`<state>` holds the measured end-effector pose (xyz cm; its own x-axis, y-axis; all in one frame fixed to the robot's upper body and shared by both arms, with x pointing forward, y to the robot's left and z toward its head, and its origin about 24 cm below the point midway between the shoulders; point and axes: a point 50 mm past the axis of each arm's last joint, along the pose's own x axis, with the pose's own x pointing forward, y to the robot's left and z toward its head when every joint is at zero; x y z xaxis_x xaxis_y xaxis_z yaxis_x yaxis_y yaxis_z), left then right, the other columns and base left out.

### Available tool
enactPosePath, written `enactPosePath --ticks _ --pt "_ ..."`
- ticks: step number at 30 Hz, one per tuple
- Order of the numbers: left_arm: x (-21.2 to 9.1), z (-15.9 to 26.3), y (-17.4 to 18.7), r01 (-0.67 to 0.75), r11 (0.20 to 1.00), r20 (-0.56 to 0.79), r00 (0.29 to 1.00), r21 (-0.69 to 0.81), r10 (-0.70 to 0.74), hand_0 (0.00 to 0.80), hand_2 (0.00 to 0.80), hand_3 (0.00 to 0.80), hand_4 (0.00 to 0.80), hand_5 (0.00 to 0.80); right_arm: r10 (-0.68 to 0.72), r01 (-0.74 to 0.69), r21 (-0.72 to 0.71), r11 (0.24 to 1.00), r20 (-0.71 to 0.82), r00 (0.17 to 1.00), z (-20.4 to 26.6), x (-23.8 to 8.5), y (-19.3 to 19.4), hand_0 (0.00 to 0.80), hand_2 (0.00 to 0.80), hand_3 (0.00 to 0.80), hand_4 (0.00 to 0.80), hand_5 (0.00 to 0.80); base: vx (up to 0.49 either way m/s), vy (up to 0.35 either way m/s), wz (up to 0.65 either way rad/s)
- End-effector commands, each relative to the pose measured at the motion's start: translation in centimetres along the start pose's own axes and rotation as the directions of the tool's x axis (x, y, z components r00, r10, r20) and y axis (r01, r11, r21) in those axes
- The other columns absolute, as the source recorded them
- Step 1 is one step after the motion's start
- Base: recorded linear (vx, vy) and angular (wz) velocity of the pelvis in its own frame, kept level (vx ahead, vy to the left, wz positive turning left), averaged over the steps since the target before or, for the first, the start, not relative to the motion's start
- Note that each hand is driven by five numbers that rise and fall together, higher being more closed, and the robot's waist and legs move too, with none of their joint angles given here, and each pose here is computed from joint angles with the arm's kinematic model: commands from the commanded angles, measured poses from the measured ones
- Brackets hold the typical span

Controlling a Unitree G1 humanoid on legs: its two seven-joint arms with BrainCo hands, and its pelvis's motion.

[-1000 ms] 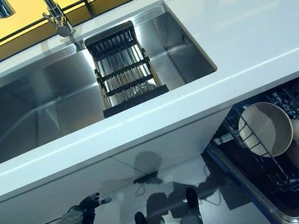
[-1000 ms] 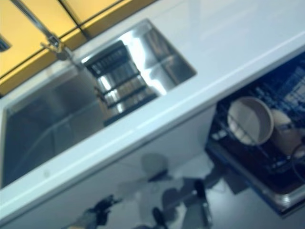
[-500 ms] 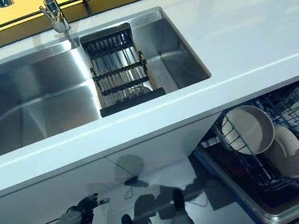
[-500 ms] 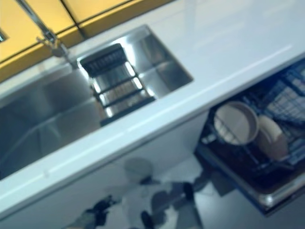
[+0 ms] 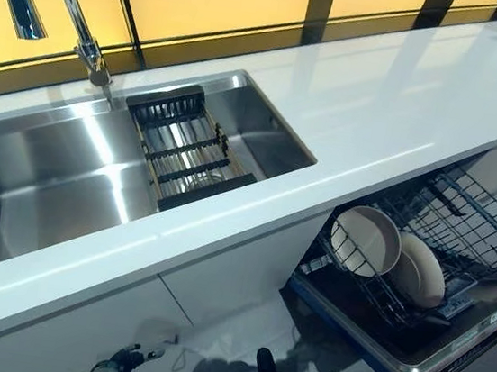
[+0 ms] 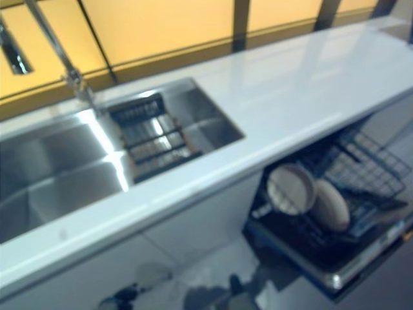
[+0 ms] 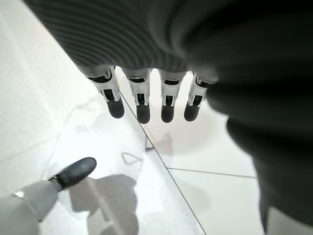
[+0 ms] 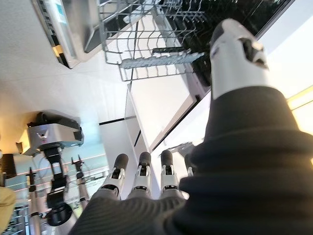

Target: Take plates into dishwasher

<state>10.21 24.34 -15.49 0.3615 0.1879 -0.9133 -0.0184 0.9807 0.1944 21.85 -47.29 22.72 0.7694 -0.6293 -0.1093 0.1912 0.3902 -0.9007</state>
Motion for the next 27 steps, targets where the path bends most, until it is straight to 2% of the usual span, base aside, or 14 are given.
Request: enactPosePath --ticks 1,4,8,14,20,22,27 --pt "-0.3 -0.8 3.5 -0.134 0.99 -0.047 0.99 -0.035 0.132 0.0 0.0 0.0 0.0 0.0 0.01 -0.015 0.068 0.998 0.072 0.997 2.3 0.9 -0.2 0.0 0.0 0.0 0.0 0.0 -0.115 0.152 -1.78" --pt "-0.2 0.0 3.6 -0.114 0.993 -0.045 0.992 0.008 0.115 0.0 0.0 0.0 0.0 0.0 0.039 -0.042 0.056 0.998 0.049 0.998 2.6 1.3 1.0 0.0 0.0 0.0 0.0 0.0 -0.135 0.141 -1.4" --pt "-0.3 0.3 4.3 -0.13 0.991 -0.036 0.991 0.031 0.131 0.0 0.0 0.0 0.0 0.0 0.062 -0.065 0.128 0.99 0.026 0.998 0.7 1.0 2.2 0.0 0.0 0.0 0.0 0.0 -0.196 0.065 -0.34" --pt "-0.7 0.0 6.5 -0.219 0.976 -0.071 0.973 0.018 0.219 0.0 0.0 0.0 0.0 0.0 0.151 -0.146 0.181 0.973 -0.013 0.988 -1.2 0.7 5.6 0.0 0.0 0.0 0.0 0.0 -0.277 -0.071 -0.66" --pt "-1.0 -0.3 8.0 -0.272 0.962 -0.089 0.959 -0.005 0.27 0.0 0.0 0.0 0.0 0.0 0.214 -0.184 0.266 0.946 -0.087 0.973 -2.2 1.3 9.0 0.0 0.0 0.0 0.0 0.0 -0.235 -0.306 -0.52" --pt "-1.1 1.0 8.6 -0.283 0.959 -0.052 0.958 -0.025 0.281 0.0 0.0 0.0 0.0 0.0 0.24 -0.182 0.328 0.927 -0.146 0.96 -3.2 1.5 10.3 0.0 0.0 0.0 0.0 0.0 -0.202 -0.493 -0.41" --pt "-1.0 4.2 9.4 -0.309 0.95 0.021 0.951 -0.037 0.31 0.0 0.0 0.0 0.0 0.0 0.322 -0.187 0.478 0.858 -0.219 0.921 -5.0 0.7 13.7 0.0 0.0 0.0 0.0 0.0 -0.15 -0.424 0.26"
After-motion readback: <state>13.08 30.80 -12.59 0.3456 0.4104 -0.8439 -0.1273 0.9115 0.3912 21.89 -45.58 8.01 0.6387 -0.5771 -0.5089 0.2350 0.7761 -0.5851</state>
